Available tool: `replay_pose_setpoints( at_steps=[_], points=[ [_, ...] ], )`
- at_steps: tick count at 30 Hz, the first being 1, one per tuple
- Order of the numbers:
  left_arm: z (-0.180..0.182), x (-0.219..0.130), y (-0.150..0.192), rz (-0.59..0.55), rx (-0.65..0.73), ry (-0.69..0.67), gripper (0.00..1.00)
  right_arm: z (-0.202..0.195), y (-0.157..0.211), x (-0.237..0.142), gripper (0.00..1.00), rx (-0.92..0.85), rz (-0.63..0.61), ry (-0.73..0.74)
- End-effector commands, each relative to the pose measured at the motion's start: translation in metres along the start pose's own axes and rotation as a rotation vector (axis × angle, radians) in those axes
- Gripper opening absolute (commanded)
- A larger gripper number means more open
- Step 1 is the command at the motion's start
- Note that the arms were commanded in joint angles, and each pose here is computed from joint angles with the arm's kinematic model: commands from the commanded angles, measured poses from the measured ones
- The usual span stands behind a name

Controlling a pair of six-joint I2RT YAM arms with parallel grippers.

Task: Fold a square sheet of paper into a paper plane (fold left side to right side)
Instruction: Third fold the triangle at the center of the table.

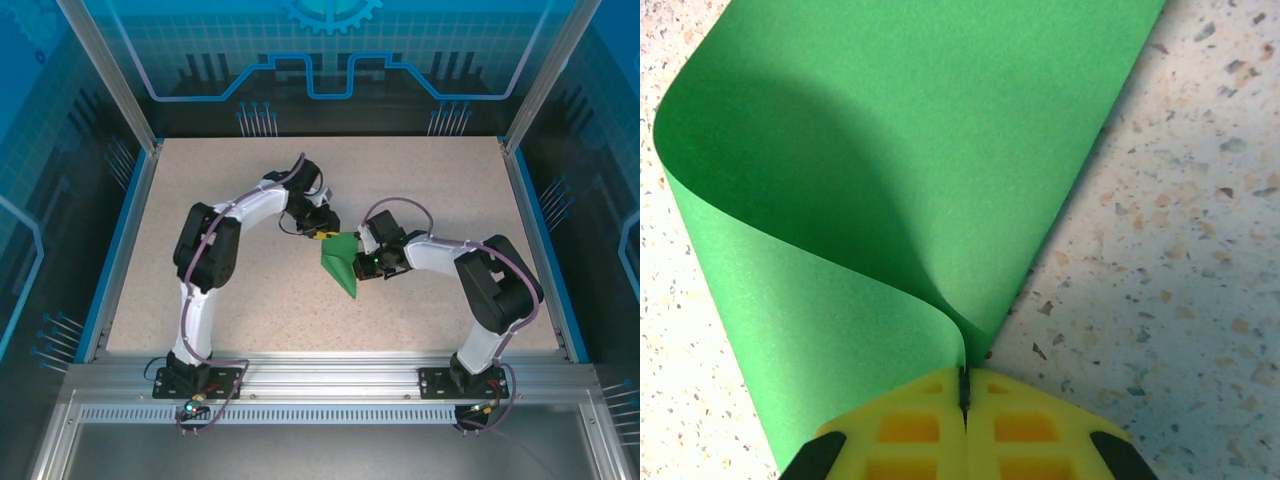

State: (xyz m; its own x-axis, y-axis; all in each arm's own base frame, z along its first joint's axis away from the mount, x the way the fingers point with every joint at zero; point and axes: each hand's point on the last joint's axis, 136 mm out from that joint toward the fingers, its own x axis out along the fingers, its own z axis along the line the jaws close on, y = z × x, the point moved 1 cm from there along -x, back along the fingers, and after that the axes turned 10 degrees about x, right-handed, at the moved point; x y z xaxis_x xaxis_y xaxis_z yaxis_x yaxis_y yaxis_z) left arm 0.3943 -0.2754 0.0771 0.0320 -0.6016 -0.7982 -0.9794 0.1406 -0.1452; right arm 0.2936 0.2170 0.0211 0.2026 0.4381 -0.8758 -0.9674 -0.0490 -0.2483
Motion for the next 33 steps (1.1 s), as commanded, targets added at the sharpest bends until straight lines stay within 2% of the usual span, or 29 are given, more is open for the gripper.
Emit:
replay_pose_setpoints(
  at_steps=[1,5,10,23,33],
  points=[
    [-0.015,-0.026,0.012,-0.053,0.075,0.036,0.26,-0.023,0.023,0.012,0.0,0.026,0.099,0.073],
    [-0.029,-0.023,0.037,-0.05,0.096,0.168,0.18,-0.017,0.013,0.01,0.0,0.016,0.08,0.065],
    [-0.047,-0.015,0.056,-0.036,0.152,0.246,0.14,-0.018,0.014,0.01,0.0,0.014,0.088,0.07],
    [-0.042,0.021,0.069,0.041,0.147,0.237,0.12,-0.019,0.017,0.01,0.0,0.014,0.095,0.074],
    [-0.016,0.039,0.077,0.064,0.114,0.16,0.1,-0.021,0.018,0.011,0.0,0.013,0.101,0.086]
  ],
)
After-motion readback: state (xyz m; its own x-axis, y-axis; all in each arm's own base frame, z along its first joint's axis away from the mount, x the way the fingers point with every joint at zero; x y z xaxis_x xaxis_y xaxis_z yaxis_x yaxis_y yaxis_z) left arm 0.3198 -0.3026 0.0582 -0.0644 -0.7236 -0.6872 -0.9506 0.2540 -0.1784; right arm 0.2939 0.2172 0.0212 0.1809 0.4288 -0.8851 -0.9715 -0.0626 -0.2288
